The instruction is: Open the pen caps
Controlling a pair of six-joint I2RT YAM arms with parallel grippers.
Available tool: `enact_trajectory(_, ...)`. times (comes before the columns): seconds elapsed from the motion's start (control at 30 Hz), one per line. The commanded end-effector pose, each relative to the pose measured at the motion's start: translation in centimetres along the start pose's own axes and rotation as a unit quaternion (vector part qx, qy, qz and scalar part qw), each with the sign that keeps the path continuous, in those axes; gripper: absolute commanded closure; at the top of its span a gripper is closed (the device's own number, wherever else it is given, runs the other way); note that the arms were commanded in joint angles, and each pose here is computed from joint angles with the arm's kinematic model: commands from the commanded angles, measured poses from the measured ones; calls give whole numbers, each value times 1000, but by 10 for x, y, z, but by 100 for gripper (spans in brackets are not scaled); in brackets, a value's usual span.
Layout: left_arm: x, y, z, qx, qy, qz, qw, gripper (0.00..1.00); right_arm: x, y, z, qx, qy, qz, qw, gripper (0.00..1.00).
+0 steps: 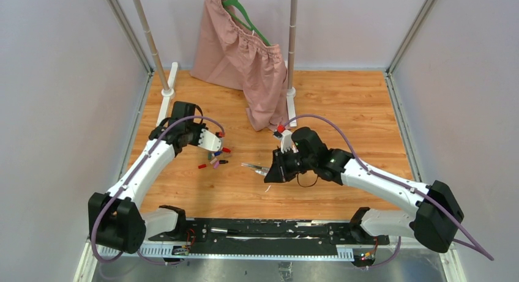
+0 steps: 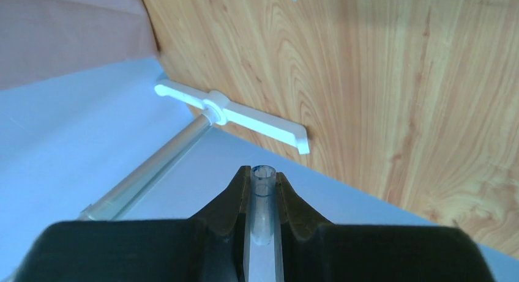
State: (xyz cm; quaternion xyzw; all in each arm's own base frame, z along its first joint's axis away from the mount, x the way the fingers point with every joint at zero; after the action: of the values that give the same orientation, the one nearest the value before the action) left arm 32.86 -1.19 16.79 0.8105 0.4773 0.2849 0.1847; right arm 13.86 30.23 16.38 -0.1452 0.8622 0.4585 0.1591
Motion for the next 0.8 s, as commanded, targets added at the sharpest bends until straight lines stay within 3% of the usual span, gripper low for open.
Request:
enact_trajectory(0.0, 20, 5, -13, 1, 59, 12, 998, 100, 27, -12, -8, 19, 54, 7, 998, 100)
enact_trajectory(0.17, -3, 6, -14, 8, -15, -79, 997, 100, 12, -24, -10, 53, 18, -8, 998, 100)
enact_trajectory(0.37, -49, 10, -16, 49, -133, -233, 962, 100, -36, -65, -13, 183, -123, -62, 973, 100)
enact_trajectory(0.5, -69, 9, -8, 71, -156, -253, 952, 100, -61, -90, -4, 248, -179, -68, 950, 100)
enact_trajectory(0.77, -84, 0, -2, 97, -176, -283, 938, 100, -74, -125, 30, 315, -199, -72, 925, 100)
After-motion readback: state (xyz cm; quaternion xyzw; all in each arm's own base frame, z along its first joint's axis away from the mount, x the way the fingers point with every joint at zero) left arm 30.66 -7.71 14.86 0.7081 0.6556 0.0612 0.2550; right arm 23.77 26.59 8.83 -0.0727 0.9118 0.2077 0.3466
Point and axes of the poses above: each gripper's point midway between its finger pads, its own z axis out along the fingers, its own y axis along the line the jaws close on, x = y × z, the point moved 1 cm from there along -z, back along the fingers, and after that the axes turned 14 degrees about z, right-handed, at the moved point
